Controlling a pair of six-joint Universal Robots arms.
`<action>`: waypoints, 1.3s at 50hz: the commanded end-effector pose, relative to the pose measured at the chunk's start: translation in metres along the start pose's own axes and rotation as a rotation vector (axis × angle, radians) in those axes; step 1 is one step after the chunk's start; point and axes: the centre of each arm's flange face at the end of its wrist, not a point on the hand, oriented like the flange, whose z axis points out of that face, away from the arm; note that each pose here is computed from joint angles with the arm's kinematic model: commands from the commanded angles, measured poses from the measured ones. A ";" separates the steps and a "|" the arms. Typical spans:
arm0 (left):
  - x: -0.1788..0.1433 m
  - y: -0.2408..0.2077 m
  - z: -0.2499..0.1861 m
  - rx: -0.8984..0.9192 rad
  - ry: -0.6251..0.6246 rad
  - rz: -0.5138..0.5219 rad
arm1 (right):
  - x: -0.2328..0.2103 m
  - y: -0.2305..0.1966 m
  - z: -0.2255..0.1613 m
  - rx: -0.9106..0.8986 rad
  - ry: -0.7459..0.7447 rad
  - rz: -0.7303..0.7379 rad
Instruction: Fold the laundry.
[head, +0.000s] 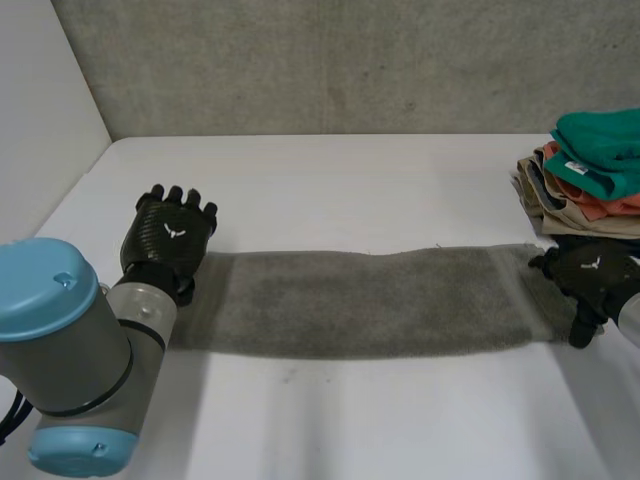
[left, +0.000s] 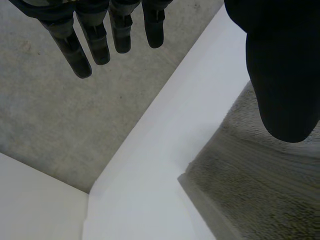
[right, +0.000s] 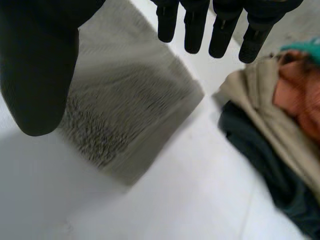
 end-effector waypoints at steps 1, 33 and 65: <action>0.003 0.003 0.000 -0.010 0.009 -0.020 | 0.006 0.023 0.022 -0.054 0.046 -0.004; -0.013 -0.017 -0.018 0.050 -0.030 -0.041 | -0.177 -0.145 -0.058 0.716 -0.125 -0.338; 0.092 -0.057 -0.033 0.213 0.324 -0.192 | -0.128 -0.048 -0.046 0.220 -0.273 -0.001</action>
